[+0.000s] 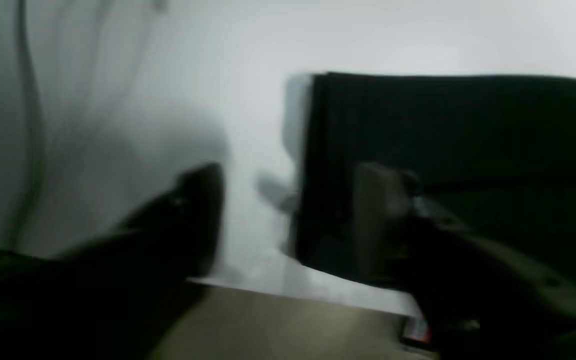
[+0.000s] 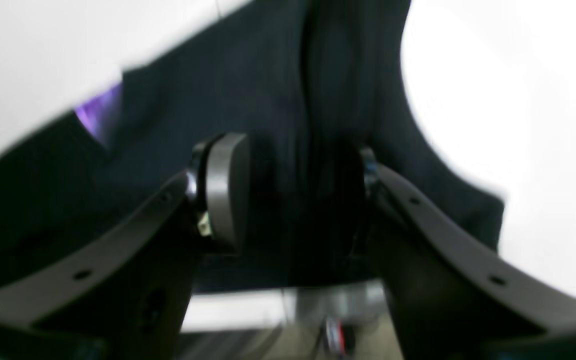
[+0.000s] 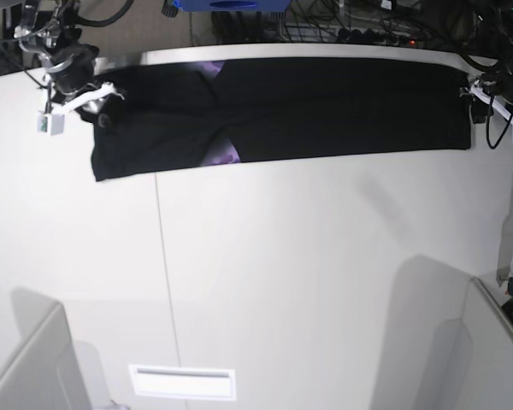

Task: Fold the T-shirt properly
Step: 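Release the hem and regrasp the folded strip's ends with both grippers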

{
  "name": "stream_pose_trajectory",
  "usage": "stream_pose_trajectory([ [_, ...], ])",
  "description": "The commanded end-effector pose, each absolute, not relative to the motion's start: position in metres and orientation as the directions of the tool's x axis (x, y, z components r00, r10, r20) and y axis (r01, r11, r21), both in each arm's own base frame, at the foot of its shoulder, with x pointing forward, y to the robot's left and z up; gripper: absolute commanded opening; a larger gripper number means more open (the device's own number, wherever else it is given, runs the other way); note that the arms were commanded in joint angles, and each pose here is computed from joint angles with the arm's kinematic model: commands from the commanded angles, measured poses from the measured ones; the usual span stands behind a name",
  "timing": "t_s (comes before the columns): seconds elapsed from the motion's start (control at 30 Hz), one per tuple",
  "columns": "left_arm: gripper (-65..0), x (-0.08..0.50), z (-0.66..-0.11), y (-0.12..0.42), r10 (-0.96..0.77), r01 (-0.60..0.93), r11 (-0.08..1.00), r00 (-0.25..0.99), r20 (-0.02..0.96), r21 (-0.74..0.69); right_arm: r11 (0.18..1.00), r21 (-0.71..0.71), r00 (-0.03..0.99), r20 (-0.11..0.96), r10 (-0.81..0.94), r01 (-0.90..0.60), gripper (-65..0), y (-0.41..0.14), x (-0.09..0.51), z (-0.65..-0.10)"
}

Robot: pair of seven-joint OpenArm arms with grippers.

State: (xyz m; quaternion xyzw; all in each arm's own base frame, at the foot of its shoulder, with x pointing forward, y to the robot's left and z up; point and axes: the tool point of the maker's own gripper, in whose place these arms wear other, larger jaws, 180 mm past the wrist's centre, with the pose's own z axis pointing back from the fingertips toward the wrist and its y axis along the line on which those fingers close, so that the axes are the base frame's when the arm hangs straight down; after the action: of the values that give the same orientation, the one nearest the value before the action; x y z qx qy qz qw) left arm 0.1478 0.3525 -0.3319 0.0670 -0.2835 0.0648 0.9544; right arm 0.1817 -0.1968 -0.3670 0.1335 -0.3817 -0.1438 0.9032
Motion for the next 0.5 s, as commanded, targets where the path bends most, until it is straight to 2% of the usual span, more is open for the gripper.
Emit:
stream_pose_trajectory([
  [0.0,-43.4,0.157,-0.32,0.352,0.069,-0.145,0.986,0.8,0.597,0.08,0.931,0.349,0.632,0.7,-0.332,0.104,-38.1,-0.196,0.188,-0.353],
  [0.03,-56.8,0.159,-0.319,0.347,0.081,-0.136,0.99,0.788,0.611,0.045,0.935,0.347,0.618,0.721,-0.313,0.069,-38.6,-0.193,0.19,-0.349],
  [0.07,-65.0,0.161,-0.321,0.343,0.097,-0.132,0.991,0.782,0.616,0.011,0.938,0.344,0.611,0.735,-0.295,0.039,-40.8,-0.19,0.192,-0.346],
  [0.13,-65.0,0.159,-0.33,0.342,0.133,-0.147,0.989,0.785,0.605,-0.027,0.939,0.344,0.6,0.751,-0.276,0.002,-48.0,-0.186,0.2,-0.342],
  [0.23,-65.0,0.158,-0.356,0.328,0.122,-0.115,0.992,0.832,0.541,-0.047,0.933,0.36,0.648,0.714,-0.267,-0.012,-65.0,-0.182,0.21,-0.358],
  [0.3,-65.0,0.157,-0.372,0.318,0.092,-0.082,0.996,0.865,0.493,-0.043,0.935,0.355,0.68,0.681,-0.272,0.018,-65.0,-0.195,0.216,-0.372],
  [0.47,-65.0,0.151,-0.404,0.325,0.083,-0.101,0.995,0.889,0.45,0.015,0.928,0.357,0.712,0.624,-0.322,0.107,-65.0,-0.22,0.214,-0.393],
])
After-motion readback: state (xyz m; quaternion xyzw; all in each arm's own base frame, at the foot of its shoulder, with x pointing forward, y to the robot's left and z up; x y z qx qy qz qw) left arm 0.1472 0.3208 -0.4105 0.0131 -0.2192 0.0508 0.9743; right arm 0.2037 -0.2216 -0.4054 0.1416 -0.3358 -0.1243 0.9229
